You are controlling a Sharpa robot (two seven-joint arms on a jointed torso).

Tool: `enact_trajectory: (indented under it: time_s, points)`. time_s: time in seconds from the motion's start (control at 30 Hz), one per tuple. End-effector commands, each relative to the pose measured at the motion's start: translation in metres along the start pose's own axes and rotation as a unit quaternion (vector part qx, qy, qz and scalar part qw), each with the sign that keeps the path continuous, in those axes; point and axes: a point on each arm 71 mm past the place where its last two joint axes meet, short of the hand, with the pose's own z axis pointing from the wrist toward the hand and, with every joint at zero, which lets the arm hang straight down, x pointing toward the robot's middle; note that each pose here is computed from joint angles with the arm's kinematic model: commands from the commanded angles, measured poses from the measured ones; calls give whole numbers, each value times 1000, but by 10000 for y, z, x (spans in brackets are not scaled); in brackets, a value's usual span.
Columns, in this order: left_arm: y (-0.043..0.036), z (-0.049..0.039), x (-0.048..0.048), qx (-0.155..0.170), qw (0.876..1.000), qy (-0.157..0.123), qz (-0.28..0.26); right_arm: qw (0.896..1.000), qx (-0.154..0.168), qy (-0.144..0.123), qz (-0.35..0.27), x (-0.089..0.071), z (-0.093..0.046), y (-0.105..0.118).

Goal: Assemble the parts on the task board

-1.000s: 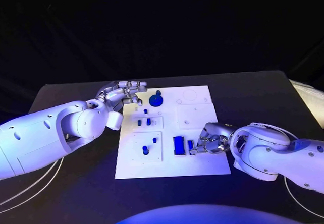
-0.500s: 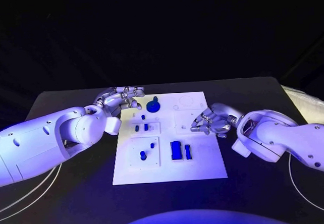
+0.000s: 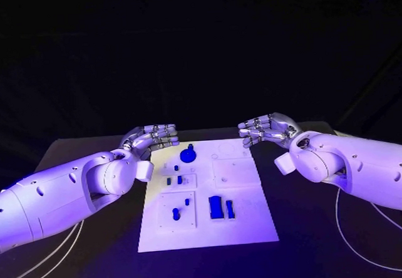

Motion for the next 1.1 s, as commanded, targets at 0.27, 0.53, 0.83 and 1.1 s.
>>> enact_trajectory:
  time_s: [0.27, 0.53, 0.83, 1.1]
  points:
    - [34, 40, 5, 10, 1000, -20, 1, 999, -15, -22, 35, -50, 82, -15]
    - [73, -49, 144, 33, 998, -56, 24, 995, -32, -68, 66, 135, -8, 4]
    - [103, -240, 385, 78, 988, -113, 67, 983, -39, -148, 105, 446, -222, 33]
    - [103, -317, 468, 95, 983, -132, 83, 977, -35, -177, 115, 560, -320, 45]
